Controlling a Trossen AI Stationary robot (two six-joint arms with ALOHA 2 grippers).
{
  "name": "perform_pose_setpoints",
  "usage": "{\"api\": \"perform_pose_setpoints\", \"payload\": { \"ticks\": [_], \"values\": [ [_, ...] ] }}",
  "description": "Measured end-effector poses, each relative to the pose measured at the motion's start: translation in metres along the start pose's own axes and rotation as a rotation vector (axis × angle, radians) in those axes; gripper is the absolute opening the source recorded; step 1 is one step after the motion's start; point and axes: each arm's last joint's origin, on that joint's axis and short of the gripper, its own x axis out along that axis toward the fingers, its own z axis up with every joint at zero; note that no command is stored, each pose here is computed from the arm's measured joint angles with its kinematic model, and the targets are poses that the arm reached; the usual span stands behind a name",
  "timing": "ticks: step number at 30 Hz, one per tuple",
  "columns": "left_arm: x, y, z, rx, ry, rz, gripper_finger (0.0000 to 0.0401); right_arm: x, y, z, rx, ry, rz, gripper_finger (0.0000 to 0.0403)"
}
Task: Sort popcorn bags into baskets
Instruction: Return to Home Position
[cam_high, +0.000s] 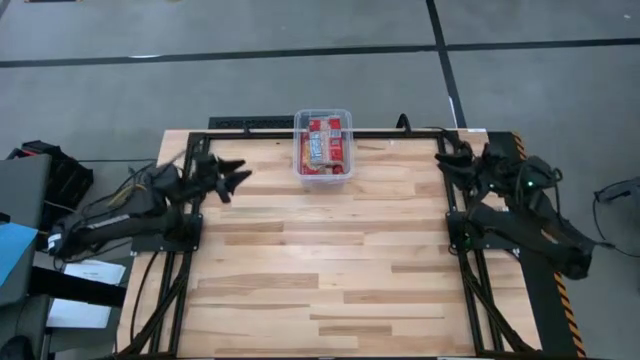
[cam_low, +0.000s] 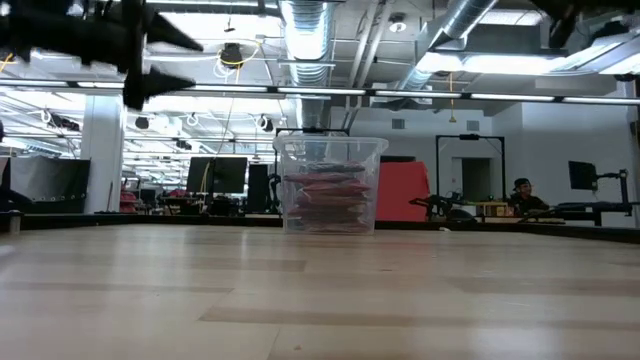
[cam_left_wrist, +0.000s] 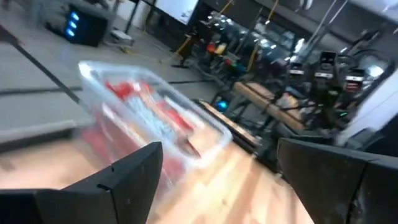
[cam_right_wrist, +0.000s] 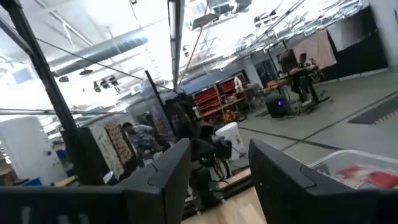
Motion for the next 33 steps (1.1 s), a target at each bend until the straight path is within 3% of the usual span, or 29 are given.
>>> {"api": "perform_pose_setpoints", "payload": {
  "ticks": [5,9,12,17,23,28,33],
  "values": [
    [-0.009,0.022,-0.061,-0.108,-0.007,-0.016,0.0306,-0.008,-0.014,-0.029,0.064,0.012,-0.012,0.0186],
    [-0.011,0.018,-0.072,-0.099,0.1,0.035,0.0306,-0.006,-0.029,-0.056,0.11,-0.017,0.033,0.0181],
    [-0.013,0.008,-0.065,-0.088,0.072,-0.035,0.0306,-0.004,-0.038,-0.074,0.133,-0.068,0.089,0.0181],
    [-0.021,-0.01,-0.033,-0.023,0.058,-0.11,0.0306,-0.005,-0.038,-0.083,0.182,-0.113,0.176,0.0186],
    [-0.054,-0.007,0.006,0.07,0.063,0.111,0.0306,-0.005,-0.03,-0.08,0.21,-0.11,0.24,0.0185],
    [-0.062,-0.003,0.005,0.09,0.062,0.114,0.0306,0.001,-0.03,-0.094,0.263,-0.041,0.126,0.0182],
    [-0.052,-0.001,-0.011,0.072,0.124,0.077,0.0306,0.008,-0.017,-0.098,0.183,-0.091,0.085,0.0183]
  ]
}}
